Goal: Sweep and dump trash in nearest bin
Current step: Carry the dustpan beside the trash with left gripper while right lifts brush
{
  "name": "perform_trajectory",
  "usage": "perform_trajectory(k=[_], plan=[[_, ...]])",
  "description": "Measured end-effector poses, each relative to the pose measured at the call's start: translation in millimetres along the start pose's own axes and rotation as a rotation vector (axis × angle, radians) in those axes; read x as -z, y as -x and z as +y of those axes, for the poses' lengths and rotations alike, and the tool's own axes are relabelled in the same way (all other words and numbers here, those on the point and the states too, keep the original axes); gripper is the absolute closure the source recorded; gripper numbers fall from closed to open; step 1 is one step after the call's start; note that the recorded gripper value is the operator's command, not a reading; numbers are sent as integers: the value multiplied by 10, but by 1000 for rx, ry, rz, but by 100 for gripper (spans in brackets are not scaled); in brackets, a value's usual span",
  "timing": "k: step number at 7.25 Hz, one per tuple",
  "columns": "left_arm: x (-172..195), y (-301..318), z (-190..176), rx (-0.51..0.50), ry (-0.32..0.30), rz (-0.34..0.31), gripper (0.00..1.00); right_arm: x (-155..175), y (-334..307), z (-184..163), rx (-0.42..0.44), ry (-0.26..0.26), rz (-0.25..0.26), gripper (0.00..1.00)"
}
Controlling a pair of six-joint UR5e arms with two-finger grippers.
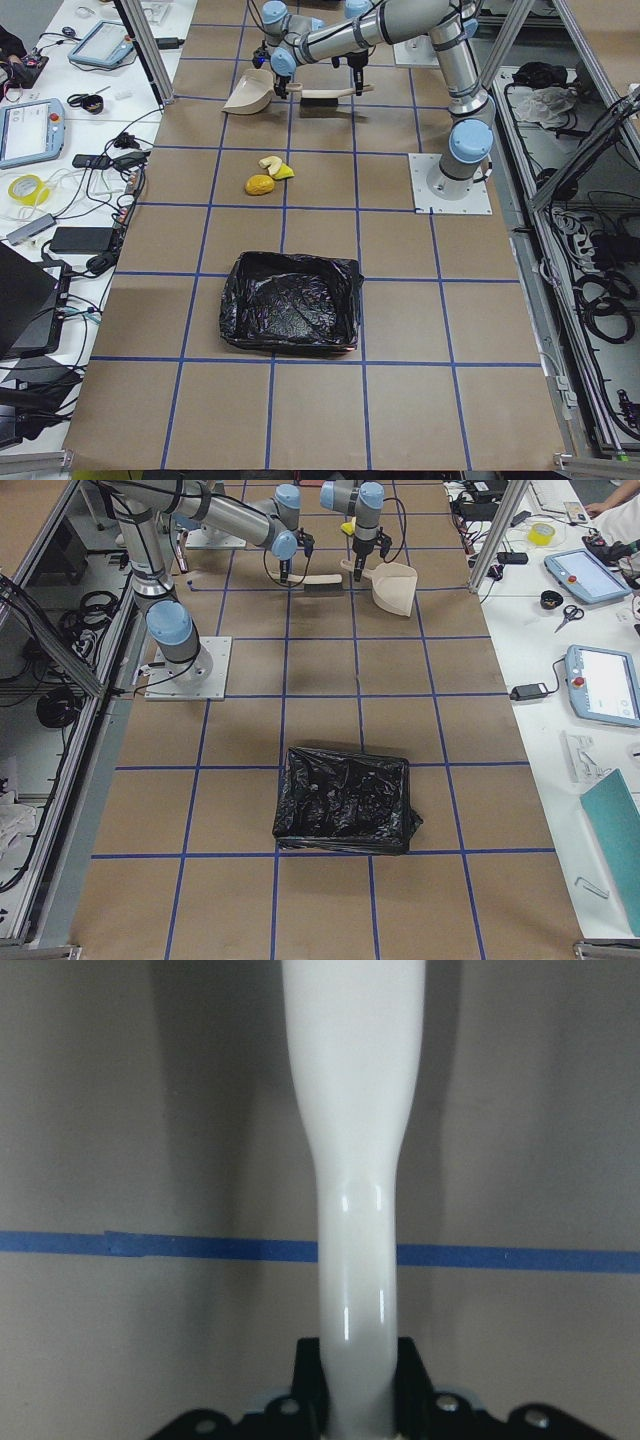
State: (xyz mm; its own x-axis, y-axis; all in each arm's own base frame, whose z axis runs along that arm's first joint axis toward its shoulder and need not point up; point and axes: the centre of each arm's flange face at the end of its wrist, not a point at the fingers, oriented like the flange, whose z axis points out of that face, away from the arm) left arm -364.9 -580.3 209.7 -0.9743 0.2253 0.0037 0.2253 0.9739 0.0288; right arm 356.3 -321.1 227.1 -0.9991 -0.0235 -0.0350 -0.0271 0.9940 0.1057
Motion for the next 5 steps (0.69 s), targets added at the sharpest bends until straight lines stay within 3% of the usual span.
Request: perform_trajectory(k=[3,4,5], plan=[[64,-3,21,1,-7,0,22,137,-127,-19,-2,-31,77,100],[108,-5,32,4,-10,1,30,231,-217,-33,-17,-36,87,100],[120,-6,34,13,-10,1,52,346,-353,-50,-37,-27,93,100]])
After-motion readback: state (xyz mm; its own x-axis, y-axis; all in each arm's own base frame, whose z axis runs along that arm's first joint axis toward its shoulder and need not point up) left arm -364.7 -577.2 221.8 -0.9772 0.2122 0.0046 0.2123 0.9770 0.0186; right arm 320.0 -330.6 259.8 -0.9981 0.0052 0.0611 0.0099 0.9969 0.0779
